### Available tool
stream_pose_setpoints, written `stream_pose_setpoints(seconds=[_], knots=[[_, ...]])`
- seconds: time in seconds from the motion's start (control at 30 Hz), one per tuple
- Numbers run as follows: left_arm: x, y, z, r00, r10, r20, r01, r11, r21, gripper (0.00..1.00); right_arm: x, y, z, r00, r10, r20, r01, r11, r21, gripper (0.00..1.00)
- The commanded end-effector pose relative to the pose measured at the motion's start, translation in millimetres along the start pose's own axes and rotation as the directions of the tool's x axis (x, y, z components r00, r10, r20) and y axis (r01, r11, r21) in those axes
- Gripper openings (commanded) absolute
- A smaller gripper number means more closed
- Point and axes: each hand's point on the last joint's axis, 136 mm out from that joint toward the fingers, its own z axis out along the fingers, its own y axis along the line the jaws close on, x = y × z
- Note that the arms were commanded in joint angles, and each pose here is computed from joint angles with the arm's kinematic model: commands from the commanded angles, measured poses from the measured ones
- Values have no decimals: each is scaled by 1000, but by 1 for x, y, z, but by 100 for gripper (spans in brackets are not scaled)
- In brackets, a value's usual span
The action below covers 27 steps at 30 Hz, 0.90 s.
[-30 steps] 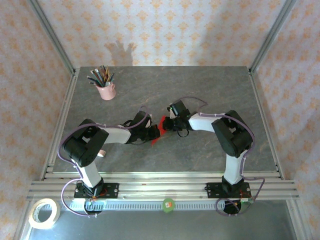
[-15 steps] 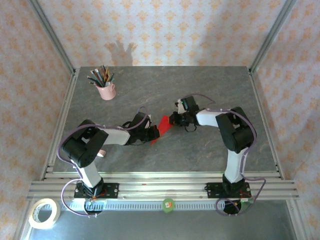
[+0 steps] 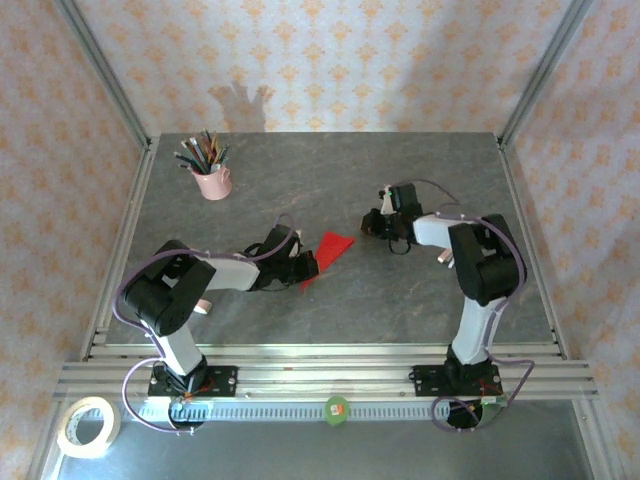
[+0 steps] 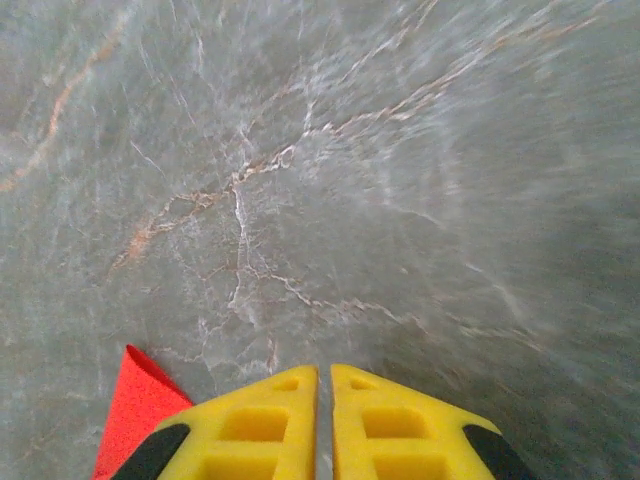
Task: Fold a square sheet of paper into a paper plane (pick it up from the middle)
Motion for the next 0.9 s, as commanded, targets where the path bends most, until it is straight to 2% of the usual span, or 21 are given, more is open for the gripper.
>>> stream_pose_setpoints(seconds=[0.0, 0.1, 0.2, 0.4, 0.63, 0.87], knots=[[33, 54, 0, 993, -54, -103, 33, 980, -198, 2, -14, 21, -27, 996, -11, 89, 12, 1000, -13, 12], [29, 46, 2, 994, -48, -97, 30, 984, -174, 3, 16, 37, -20, 1000, -13, 18, 14, 999, -45, 11], [25, 38, 2, 995, -42, -93, 28, 988, -151, 4, 45, 54, -8, 998, -9, -55, 3, 996, -93, 4], [18, 27, 0, 996, -22, -88, 10, 992, -127, 5, 77, 85, 13, 987, -55, -154, 26, 982, -185, 0], [8, 8, -2, 997, -2, -71, -3, 998, -67, 6, 91, 70, 31, 978, -49, -205, 24, 992, -123, 0], [-16, -38, -6, 999, 32, -8, -31, 995, 98, 9, 102, 48, 39, 970, -46, -240, 37, 999, -39, 0]])
